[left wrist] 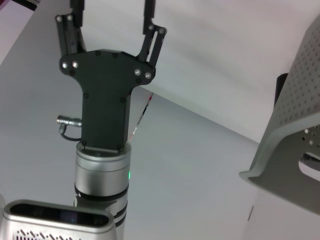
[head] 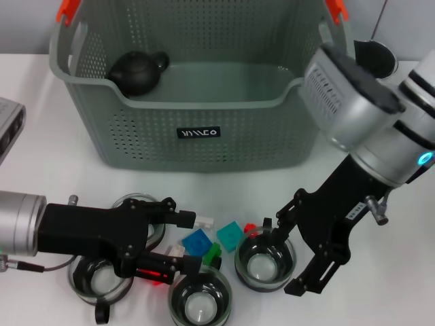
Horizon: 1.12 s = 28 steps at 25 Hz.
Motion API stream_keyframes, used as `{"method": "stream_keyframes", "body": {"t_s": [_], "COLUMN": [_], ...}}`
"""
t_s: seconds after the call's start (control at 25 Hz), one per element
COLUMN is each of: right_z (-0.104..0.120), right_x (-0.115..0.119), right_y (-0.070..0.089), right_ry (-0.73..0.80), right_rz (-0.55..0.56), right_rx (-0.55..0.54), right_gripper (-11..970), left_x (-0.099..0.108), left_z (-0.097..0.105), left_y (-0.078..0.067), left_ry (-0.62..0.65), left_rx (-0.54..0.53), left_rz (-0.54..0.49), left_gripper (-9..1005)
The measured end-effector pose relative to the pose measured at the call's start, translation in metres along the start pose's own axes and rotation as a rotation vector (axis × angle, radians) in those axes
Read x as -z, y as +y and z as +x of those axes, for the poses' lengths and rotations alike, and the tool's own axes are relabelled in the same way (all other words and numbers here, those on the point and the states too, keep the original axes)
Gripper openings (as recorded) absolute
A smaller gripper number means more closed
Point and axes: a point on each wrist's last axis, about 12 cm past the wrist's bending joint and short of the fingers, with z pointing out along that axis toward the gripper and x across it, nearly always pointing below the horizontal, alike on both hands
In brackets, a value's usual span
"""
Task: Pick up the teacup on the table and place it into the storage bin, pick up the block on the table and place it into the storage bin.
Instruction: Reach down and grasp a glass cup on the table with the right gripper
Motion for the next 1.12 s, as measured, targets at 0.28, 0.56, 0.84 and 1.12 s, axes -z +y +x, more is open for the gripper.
{"method": "stream_keyframes", "body": {"t_s": [0.28, 0.56, 0.84, 1.12], "right_z": [-0.004, -0.006, -0.007, -0.008], "right_x": [-0.015, -0.034, -0.050, -0.057], "right_y": [-0.003, -0.005, -0.007, -0.010], "right_ry": [0.050, 0.062, 0.087, 0.117], "right_rz": [0.023, 0.027, 0.045, 0.075], "right_rx": [0.017, 0.037, 0.059, 0.076], "right_gripper": [887, 886, 887, 886], "left_x": [0.000, -0.001, -0.002, -0.001], "left_z": [0.000, 0.001, 0.002, 0.002], "left_y": [0.000, 0.001, 0.001, 0.001], "left_ry": [-0.001, -0.002, -0.004, -0.012], "left_rx": [0.000, 0.002, 0.001, 0.002], "left_rz": [-0.001, -0.008, -0.009, -0.016], "left_gripper": [874, 874, 874, 874]}}
